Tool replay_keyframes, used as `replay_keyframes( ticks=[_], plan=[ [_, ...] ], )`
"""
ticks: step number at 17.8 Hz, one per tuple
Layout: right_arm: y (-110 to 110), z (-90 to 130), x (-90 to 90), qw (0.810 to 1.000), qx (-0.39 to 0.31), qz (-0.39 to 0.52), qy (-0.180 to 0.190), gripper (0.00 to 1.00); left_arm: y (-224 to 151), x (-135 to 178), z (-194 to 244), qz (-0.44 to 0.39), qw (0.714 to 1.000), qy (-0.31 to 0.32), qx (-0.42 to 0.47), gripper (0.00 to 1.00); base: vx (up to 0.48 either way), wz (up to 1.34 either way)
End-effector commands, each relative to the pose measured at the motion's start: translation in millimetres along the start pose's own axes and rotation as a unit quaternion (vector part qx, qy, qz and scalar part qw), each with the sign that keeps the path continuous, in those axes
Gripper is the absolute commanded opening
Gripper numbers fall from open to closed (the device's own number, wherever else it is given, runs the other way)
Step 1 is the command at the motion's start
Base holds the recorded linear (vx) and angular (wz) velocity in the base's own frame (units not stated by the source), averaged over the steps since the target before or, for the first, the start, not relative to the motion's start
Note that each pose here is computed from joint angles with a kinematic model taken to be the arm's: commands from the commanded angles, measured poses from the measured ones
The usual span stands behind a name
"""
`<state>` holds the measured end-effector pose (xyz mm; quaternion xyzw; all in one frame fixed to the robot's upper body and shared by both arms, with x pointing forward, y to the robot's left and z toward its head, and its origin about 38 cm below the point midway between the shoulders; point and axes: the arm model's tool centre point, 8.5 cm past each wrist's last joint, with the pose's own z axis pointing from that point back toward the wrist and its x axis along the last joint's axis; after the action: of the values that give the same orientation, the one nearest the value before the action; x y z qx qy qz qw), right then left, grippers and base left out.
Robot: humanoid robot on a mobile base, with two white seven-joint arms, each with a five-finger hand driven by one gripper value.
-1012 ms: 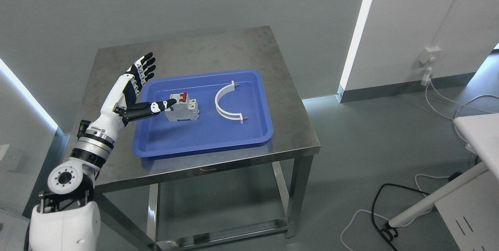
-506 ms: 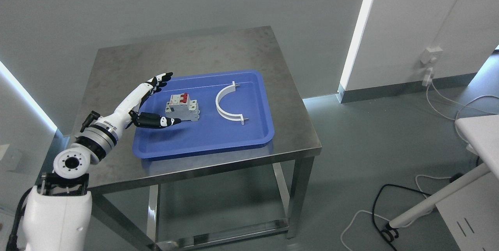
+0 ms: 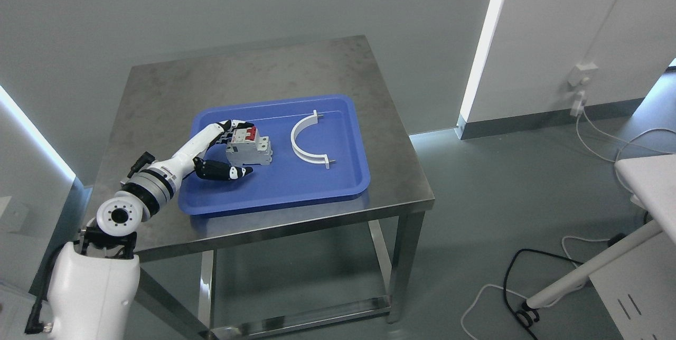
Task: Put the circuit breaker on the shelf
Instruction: 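Lift the circuit breaker up out of the tray with the left hand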
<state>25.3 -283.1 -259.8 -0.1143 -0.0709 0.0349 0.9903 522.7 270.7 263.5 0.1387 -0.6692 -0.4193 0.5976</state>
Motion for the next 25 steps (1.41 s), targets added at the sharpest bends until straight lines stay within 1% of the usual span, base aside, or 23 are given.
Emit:
replay_keyframes(
  ticks=[1,2,3,4,5,7,8,9,11,13,14,15,16,17,19,22,25],
  plan=[
    [-9.6,-0.9,-7.1,0.999,-0.007,0.016,0.031,1.00,-16.4,-1.4,-18.5,0.004,1.000,0.002,-0.019,0.52,0.000,0.00],
    [-9.6,-0.9,-7.1,0.999,-0.007,0.016,0.031,1.00,-15.4,2.2,-18.6,0.003,1.000,-0.015,-0.013,0.42,0.000,0.00],
    [-9.6,-0.9,-7.1,0.999,-0.007,0.016,0.031,1.00,-11.4,4.2,-17.1,0.007,1.000,-0.030,-0.001,0.29,0.000,0.00],
    [-9.6,-0.9,-7.1,0.999,-0.007,0.016,0.031,1.00,-10.9,6.4,-16.9,0.012,0.999,-0.043,0.007,0.19,0.000,0.00],
    [-9.6,-0.9,-7.1,0.999,-0.007,0.016,0.031,1.00,-10.8,5.9,-16.4,0.014,0.999,-0.046,0.009,0.15,0.000,0.00],
    [-9.6,-0.8,-7.7,0.999,-0.007,0.016,0.032,1.00,-7.0,6.2,-14.8,0.031,0.998,-0.057,0.026,0.13,0.000,0.00],
    [-9.6,-0.9,-7.1,0.999,-0.007,0.016,0.031,1.00,0.8,12.4,-13.8,0.051,0.994,-0.078,0.055,0.13,0.000,0.00],
    [-9.6,-0.9,-7.1,0.999,-0.007,0.016,0.031,1.00,11.8,25.5,-14.5,0.070,0.988,-0.109,0.088,0.13,0.000,0.00],
    [-9.6,-0.9,-7.1,0.999,-0.007,0.016,0.031,1.00,56.0,23.5,9.2,0.073,0.968,-0.161,0.176,0.15,0.000,0.00],
    [-9.6,-0.9,-7.1,0.999,-0.007,0.016,0.031,1.00,70.6,29.8,22.4,0.080,0.940,-0.217,0.252,0.15,0.000,0.00],
    [-9.6,-0.9,-7.1,0.999,-0.007,0.016,0.031,1.00,82.1,29.8,31.1,0.102,0.916,-0.224,0.316,0.15,-0.001,-0.01],
    [-9.6,-0.9,-7.1,0.999,-0.007,0.016,0.031,1.00,93.0,28.4,42.2,0.121,0.884,-0.225,0.392,0.15,-0.001,-0.01],
    [-9.6,-0.9,-7.1,0.999,-0.007,0.016,0.031,1.00,97.5,29.4,49.7,0.126,0.864,-0.226,0.431,0.16,0.000,0.00],
    [-9.6,-0.9,-7.1,0.999,-0.007,0.016,0.031,1.00,97.1,32.3,55.7,0.126,0.853,-0.231,0.450,0.16,0.000,0.00],
    [-9.6,-0.9,-7.1,0.999,-0.007,0.016,0.031,1.00,85.9,30.8,65.4,0.126,0.854,-0.235,0.446,0.16,0.000,0.00],
    [-9.6,-0.9,-7.1,0.999,-0.007,0.016,0.031,1.00,68.7,29.2,72.4,0.118,0.867,-0.238,0.421,0.15,0.003,0.02],
    [-9.6,-0.9,-7.1,0.999,-0.007,0.016,0.031,1.00,69.8,31.5,78.4,0.124,0.871,-0.227,0.419,0.15,0.032,0.04]
  ],
)
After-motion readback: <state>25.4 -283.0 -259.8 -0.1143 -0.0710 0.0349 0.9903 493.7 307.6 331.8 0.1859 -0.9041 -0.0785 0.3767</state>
